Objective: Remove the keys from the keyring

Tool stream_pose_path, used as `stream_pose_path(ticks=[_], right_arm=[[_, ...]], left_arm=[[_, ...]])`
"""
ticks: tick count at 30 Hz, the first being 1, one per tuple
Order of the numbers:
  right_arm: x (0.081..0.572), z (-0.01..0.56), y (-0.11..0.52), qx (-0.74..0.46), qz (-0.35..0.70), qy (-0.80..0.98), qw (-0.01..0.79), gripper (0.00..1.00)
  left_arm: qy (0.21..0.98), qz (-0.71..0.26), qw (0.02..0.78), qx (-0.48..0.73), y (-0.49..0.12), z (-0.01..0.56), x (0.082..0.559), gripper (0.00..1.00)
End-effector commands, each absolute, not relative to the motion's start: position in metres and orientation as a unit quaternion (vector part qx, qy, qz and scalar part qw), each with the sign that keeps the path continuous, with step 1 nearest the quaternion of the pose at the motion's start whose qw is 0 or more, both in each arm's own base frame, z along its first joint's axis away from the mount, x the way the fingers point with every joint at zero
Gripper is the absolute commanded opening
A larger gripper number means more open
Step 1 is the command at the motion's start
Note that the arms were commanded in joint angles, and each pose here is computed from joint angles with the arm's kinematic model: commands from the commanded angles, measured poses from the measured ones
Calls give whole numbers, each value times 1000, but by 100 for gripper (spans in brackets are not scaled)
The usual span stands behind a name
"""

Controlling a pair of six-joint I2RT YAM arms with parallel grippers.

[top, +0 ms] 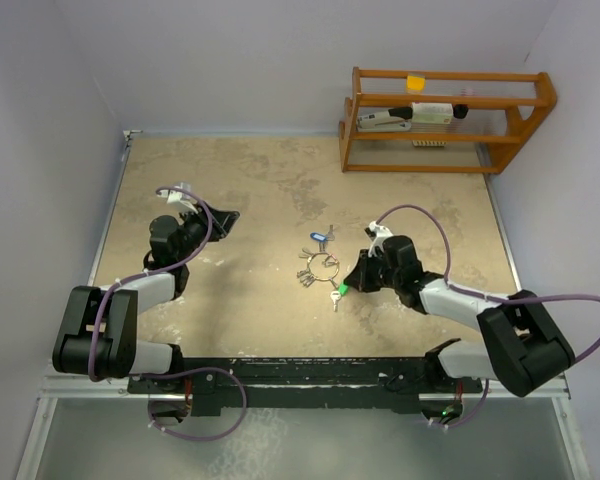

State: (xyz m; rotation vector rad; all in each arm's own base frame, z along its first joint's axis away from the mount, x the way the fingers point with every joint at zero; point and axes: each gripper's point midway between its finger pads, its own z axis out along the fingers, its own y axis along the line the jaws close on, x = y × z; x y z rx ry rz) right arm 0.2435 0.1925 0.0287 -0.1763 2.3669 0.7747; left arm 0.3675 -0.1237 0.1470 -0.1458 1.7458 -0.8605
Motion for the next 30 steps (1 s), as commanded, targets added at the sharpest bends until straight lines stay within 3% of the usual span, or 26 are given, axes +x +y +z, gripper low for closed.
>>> stream_pose_path(ticks=[1,7,16,30], right_arm=[[246,33,193,-83,283,901,318,0],[282,76,197,-101,261,882,379,0],[338,197,200,-135,217,816,518,0],[346,283,208,-176,206,766,583,0]], left_arm=[[725,-359,587,-42,-125,164,371,31],[731,-357,582,-16,-132,162,378,30],[697,-419,571,108,-192,198,394,34],[598,-549,535,234,-281,227,357,38]])
